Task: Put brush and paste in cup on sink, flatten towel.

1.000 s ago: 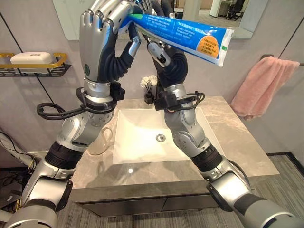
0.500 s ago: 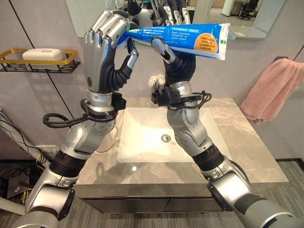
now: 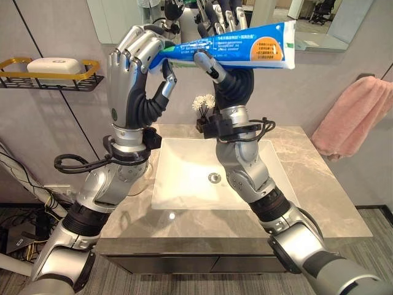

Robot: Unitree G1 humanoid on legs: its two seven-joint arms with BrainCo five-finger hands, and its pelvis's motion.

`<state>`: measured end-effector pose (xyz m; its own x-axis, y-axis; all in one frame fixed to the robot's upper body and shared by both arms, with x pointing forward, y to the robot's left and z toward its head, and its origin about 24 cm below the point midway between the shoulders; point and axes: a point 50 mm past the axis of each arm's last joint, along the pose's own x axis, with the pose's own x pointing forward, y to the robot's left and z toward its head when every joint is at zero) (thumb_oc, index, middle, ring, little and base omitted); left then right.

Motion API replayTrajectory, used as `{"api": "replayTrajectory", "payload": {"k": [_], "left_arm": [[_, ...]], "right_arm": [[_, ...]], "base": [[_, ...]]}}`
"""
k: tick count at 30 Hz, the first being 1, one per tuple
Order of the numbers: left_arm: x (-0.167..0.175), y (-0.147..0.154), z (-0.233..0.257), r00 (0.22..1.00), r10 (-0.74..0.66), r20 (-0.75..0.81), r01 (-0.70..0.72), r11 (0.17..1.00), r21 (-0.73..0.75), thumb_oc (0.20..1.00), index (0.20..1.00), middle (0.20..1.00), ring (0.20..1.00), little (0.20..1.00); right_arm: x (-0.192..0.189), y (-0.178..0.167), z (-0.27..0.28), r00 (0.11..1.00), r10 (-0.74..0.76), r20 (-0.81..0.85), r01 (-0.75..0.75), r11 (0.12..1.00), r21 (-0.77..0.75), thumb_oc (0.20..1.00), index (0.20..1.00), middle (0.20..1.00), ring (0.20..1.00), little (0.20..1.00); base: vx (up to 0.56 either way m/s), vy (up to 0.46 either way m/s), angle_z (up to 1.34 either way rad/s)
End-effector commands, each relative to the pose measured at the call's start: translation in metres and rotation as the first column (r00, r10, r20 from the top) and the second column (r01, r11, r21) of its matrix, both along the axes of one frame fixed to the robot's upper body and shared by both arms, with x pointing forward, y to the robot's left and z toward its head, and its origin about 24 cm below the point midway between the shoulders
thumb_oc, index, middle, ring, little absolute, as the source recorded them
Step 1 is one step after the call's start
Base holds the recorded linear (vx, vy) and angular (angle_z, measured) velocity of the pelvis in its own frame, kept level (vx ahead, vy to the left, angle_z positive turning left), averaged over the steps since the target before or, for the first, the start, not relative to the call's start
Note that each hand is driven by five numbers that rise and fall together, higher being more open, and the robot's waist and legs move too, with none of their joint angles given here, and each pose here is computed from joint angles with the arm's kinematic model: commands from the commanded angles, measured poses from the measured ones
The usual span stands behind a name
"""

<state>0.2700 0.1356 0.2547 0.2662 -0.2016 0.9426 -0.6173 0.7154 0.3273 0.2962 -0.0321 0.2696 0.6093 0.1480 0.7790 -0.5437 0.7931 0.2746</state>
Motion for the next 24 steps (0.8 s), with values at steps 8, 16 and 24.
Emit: {"api": "replayTrajectory", "payload": {"k": [8, 16, 24], "left_arm": [[-0.004, 0.013, 0.007, 1.0, 0.0, 0.015, 0.0, 1.0, -0.027, 0.2, 0.2, 0.2, 0.2, 0.2], [-0.005, 0.01, 0.0, 0.999, -0.023, -0.023, 0.023, 0.999, -0.023, 0.2, 0.2, 0.2, 0.2, 0.2], [-0.011, 0.015, -0.016, 0.994, -0.046, -0.1, 0.038, 0.996, -0.086, 1.0, 1.0, 1.0, 1.0, 1.0]], "right_arm": [[-0.015, -0.025, 0.037, 0.984, -0.067, 0.167, 0.043, 0.988, 0.147, 0.275, 0.275, 0.275, 0.275, 0.275], [-0.015, -0.026, 0.032, 0.985, -0.077, 0.157, 0.056, 0.989, 0.134, 0.2, 0.2, 0.2, 0.2, 0.2], [-0.012, -0.036, 0.029, 0.982, -0.137, 0.132, 0.115, 0.981, 0.158, 0.2, 0.2, 0.2, 0.2, 0.2]], "base": [[0.0, 0.0, 0.0], [0.0, 0.0, 0.0], [0.0, 0.002, 0.01]]}}
